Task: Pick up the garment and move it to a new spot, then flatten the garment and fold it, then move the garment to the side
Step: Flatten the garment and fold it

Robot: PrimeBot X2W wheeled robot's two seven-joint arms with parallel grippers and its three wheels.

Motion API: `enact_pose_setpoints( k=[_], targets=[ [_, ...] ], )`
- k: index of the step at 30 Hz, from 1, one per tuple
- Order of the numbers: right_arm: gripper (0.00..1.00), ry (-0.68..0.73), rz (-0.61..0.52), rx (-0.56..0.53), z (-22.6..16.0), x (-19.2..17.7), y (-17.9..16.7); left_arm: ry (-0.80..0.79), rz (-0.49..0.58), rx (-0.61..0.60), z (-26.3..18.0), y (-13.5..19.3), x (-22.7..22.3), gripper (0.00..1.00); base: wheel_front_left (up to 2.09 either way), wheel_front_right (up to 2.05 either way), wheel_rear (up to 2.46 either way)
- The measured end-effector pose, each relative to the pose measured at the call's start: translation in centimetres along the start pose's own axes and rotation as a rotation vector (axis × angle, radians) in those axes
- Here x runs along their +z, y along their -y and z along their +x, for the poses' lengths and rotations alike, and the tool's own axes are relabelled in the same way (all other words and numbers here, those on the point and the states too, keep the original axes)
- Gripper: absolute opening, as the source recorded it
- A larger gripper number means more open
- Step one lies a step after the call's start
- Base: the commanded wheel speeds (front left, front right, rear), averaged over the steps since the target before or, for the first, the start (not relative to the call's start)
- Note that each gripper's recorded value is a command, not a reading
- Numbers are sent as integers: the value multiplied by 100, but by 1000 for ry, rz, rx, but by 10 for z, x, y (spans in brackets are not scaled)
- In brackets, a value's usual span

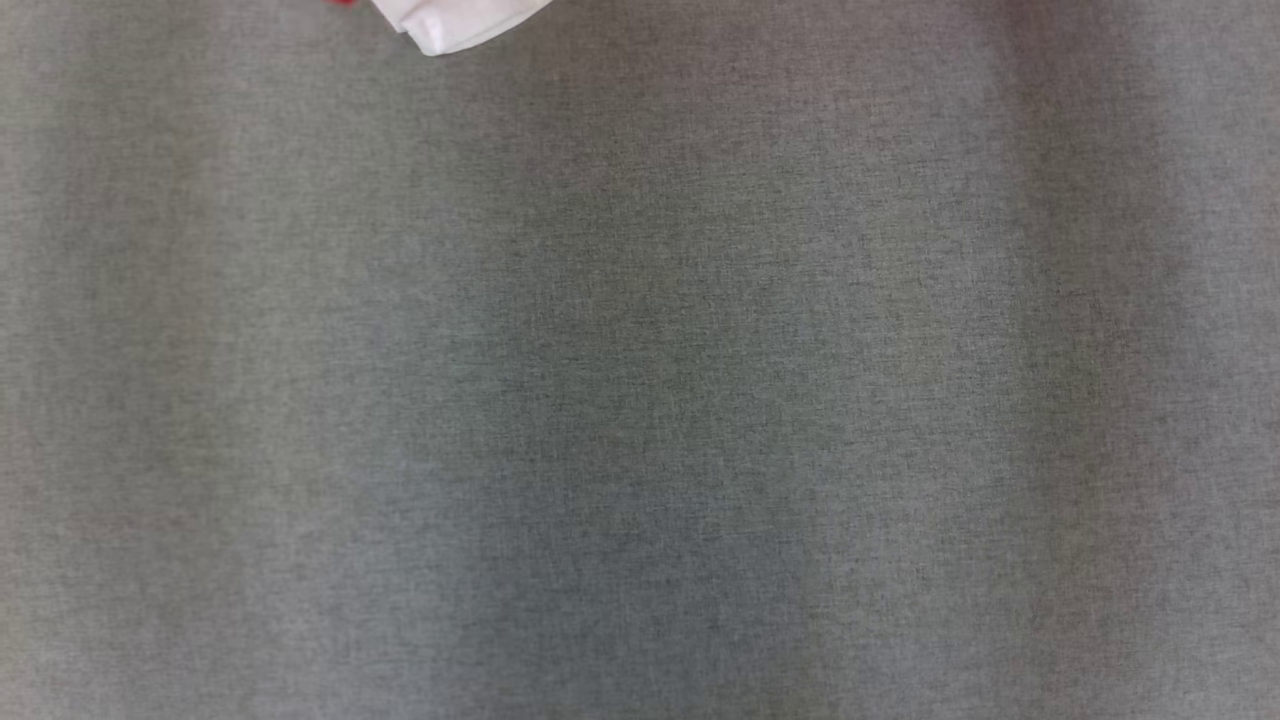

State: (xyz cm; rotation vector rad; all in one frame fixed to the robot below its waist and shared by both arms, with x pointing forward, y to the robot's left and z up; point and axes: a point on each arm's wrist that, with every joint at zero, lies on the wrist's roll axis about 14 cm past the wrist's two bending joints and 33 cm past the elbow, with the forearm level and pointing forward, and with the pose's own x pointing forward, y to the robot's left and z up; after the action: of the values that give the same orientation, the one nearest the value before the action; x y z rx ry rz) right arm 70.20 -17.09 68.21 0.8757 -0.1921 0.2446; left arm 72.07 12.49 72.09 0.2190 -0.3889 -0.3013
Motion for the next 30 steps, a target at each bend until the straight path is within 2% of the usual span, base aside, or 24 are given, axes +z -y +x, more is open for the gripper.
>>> enact_pose_setpoints(
  k=[7, 10, 12, 15, 18, 30],
  targets=[
    [0, 86, -11, 66, 3, 33, -36, 91, 14, 20, 8, -7, 50, 0, 0, 0, 0],
    [0, 69, -31, 75, 3, 31, -41, 87, 9, 15, 8, -4, 54, 0, 0, 0, 0],
    [0, 43, -43, 61, 2, 22, -34, 56, 5, 11, 6, -2, 44, 0, 0, 0, 0],
    [0, -27, -57, -6, -9, -2, -5, -20, -28, -6, -4, 8, 16, 0, 0, 0, 0],
    [0, -106, -72, -58, -24, -25, 16, -107, -10, -52, -19, 24, -10, 0, 0, 0, 0],
    [0, -453, -122, -161, -119, -91, 46, -443, -36, -165, -109, 46, -48, 0, 0, 0, 0]
  ],
)
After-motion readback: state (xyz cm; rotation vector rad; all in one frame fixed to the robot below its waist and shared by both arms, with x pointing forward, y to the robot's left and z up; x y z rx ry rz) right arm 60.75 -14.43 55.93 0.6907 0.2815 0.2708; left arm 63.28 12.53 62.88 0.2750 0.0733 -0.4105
